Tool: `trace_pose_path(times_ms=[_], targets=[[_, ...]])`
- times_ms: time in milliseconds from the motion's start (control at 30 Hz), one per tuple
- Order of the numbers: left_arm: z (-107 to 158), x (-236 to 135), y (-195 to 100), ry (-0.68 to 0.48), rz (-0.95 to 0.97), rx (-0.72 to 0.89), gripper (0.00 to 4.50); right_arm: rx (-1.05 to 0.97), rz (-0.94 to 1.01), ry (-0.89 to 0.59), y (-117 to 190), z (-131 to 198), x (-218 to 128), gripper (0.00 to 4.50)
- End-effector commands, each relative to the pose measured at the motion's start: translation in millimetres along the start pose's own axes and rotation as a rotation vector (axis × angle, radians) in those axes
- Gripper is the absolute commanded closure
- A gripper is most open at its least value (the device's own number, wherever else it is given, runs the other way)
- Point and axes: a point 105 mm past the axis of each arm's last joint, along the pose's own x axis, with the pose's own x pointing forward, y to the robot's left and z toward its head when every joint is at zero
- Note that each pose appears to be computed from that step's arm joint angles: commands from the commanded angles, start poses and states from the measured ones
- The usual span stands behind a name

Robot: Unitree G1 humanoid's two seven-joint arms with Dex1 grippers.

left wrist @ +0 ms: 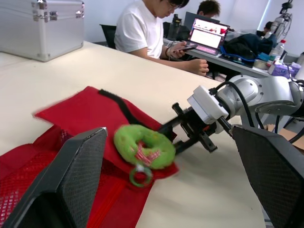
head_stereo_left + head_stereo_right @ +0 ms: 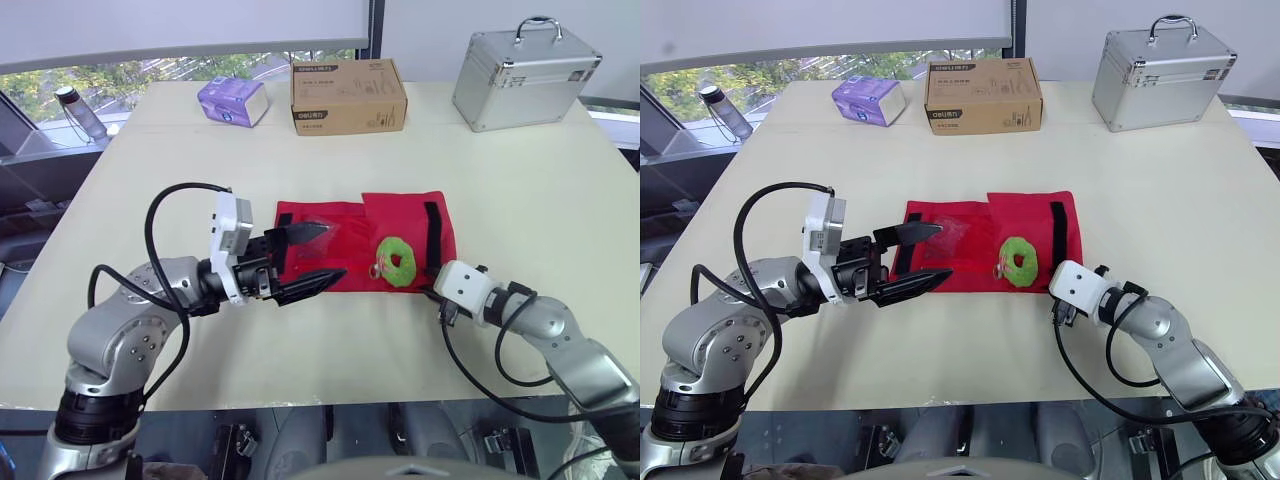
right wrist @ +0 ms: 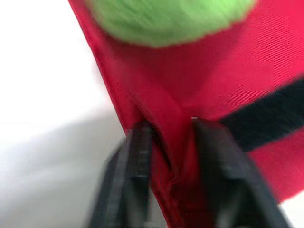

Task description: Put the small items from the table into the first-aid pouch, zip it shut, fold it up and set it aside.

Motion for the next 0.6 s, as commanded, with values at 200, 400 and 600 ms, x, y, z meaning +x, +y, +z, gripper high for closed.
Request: trace_pose_path(times_ms=[200, 400, 600], targets=[[7.9, -8.5, -7.1, 0.000, 0.003, 0.031, 0.00, 0.160, 0.074, -0.212, -7.9, 39.2, -45.7, 0.05], [10.1, -17.2, -5.0, -0.002, 0.022, 0.019, 0.00, 0.241, 0.117, -0.360, -19.3, 59.7, -94.5, 0.05], [-12.5, -63.6, 13.2, 0.035, 0.232, -0.114, 0.00, 0.161, 0.143, -0.418, -30.3, 82.0, -128.6, 0.05]])
